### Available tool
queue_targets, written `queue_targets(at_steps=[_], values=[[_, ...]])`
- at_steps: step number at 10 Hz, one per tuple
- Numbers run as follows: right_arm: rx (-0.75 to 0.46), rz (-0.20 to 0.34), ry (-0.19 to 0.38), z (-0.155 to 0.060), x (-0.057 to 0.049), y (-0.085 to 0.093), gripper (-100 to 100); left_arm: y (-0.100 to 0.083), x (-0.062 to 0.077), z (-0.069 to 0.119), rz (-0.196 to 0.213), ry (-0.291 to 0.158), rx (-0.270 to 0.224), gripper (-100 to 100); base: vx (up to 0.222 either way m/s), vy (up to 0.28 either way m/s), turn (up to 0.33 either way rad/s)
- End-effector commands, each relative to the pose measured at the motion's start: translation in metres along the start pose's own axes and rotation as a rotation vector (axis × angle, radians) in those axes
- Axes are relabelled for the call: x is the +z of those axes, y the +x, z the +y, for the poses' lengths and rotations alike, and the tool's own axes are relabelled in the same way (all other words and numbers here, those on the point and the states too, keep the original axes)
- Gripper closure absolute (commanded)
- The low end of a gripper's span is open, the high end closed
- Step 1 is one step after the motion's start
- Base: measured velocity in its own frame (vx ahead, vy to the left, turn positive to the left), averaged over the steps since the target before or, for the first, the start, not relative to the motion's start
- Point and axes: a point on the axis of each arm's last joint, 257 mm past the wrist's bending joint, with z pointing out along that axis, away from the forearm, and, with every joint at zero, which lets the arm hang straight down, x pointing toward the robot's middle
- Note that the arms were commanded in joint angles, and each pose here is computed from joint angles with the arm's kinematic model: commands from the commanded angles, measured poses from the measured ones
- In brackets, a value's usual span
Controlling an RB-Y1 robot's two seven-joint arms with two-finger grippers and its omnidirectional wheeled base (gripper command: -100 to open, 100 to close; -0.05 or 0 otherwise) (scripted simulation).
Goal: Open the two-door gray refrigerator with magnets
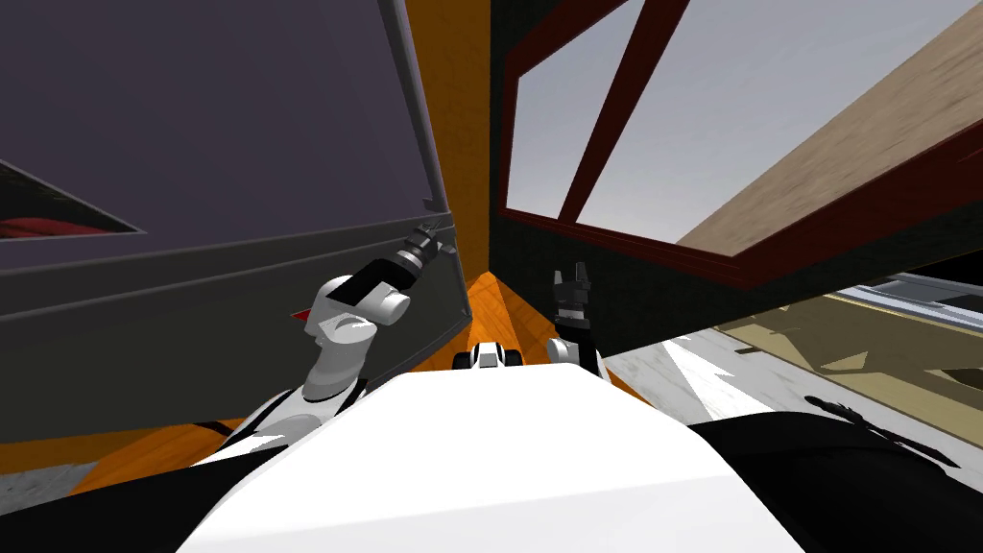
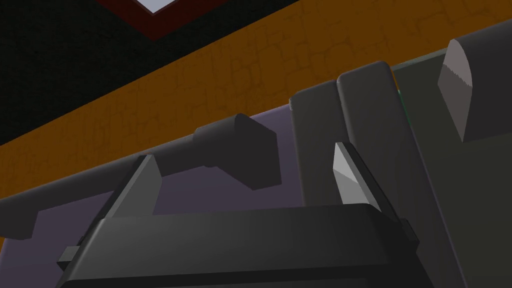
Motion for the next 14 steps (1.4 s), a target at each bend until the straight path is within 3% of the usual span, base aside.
queue_targets(at_steps=[1, 7, 10, 11, 14], values=[[0.0, 0.0, 0.0, 0.0, 0.0, 0.0, 0, -0.01, 0.002, 0.002, -0.008, -0.042, 0.035, -100, 0.037, -0.009, -0.087], [0.0, 0.0, 0.0, 0.0, 0.0, 0.0, 0, -0.035, 0.001, 0.005, -0.042, -0.122, 0.11, -100, 0.037, -0.009, -0.08], [0.0, 0.0, 0.0, 0.0, 0.0, 0.0, 0, -0.062, -0.002, 0.001, -0.085, -0.177, 0.178, -100, 0.038, -0.003, -0.111], [0.0, 0.0, 0.0, 0.0, 0.0, 0.0, 0, -0.063, -0.003, 0.004, -0.087, -0.188, 0.178, -100, 0.033, -0.004, -0.037], [0.0, 0.0, 0.0, 0.0, 0.0, 0.0, 0, -0.087, -0.009, -0.001, -0.131, -0.237, 0.233, -100, 0.032, -0.005, -0.102]])
